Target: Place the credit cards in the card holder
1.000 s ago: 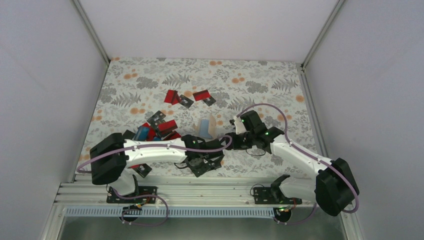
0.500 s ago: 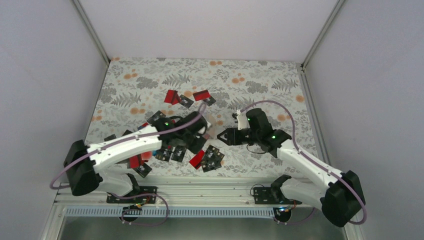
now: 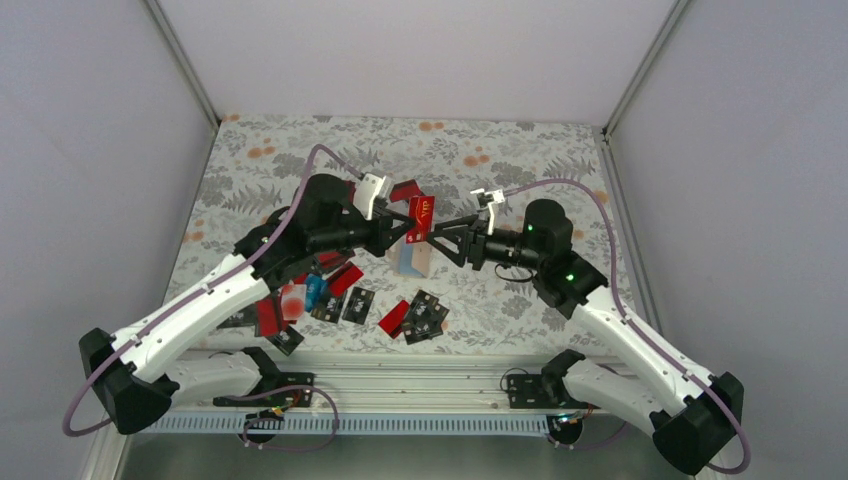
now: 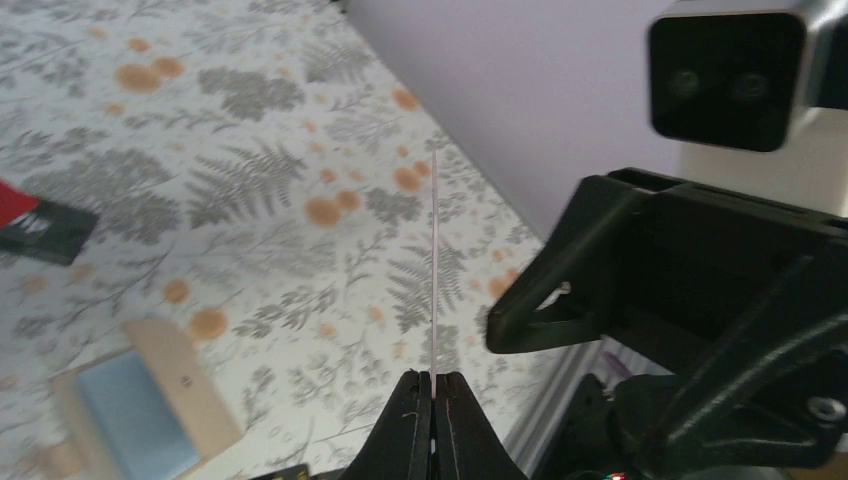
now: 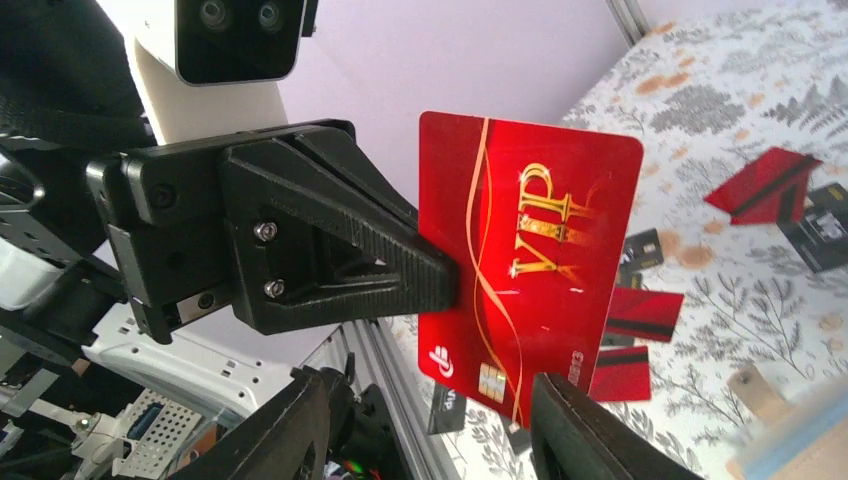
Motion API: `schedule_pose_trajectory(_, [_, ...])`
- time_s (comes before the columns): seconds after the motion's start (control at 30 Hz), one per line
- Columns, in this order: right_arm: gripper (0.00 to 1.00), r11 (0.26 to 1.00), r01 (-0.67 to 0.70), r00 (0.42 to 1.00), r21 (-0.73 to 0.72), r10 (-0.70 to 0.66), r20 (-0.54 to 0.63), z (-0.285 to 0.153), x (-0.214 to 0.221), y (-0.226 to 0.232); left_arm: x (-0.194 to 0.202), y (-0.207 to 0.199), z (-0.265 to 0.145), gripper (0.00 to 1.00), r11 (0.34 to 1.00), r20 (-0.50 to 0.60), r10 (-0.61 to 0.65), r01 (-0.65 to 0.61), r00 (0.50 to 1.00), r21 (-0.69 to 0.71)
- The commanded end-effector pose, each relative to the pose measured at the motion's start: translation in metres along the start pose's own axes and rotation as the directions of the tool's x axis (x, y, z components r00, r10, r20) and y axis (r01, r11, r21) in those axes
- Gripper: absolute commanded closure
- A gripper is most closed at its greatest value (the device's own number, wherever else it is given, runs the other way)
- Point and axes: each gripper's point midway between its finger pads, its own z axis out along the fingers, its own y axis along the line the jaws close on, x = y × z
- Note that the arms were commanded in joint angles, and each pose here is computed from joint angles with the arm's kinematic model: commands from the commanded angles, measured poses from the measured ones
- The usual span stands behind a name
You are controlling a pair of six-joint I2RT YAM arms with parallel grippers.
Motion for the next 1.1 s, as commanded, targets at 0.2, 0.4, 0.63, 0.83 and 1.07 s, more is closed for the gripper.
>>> schedule_pose_trajectory(0.2, [0.44,0.994,0.083,0.993,-0.068,-0.077,0.092,-0.014,-0.037,0.034,-0.027,-0.056,-0.029,0.98,0.964,0.102,0.032,-0.058,0.994,0.26])
schedule_pose_trajectory(0.4, [0.4,0.992,0.111,0.987,-0.051,-0.104,0.119,-0.025,-0.046,0.036,-0.028,-0.066,-0.043,0.98,0.953,0.113,0.058,-0.089,0.992,0.29])
schedule_pose_trajectory(0.63, [0.5,0.97,0.159,0.987,-0.185,-0.149,0.066,-0.026,-0.043,0.059,-0.025,-0.077,-0.047,0.98,0.93,0.106,0.078,-0.111,0.991,0.35])
schedule_pose_trajectory(0.83, [0.73,0.943,0.176,0.984,-0.284,-0.175,0.029,-0.028,-0.037,0.075,-0.024,-0.081,-0.045,0.98,0.918,0.1,0.085,-0.117,0.991,0.379])
schedule_pose_trajectory(1.07, [0.96,0.926,0.199,0.98,-0.32,-0.196,0.042,-0.033,-0.039,0.086,-0.019,-0.078,-0.039,0.97,0.918,0.08,0.089,-0.113,0.993,0.381])
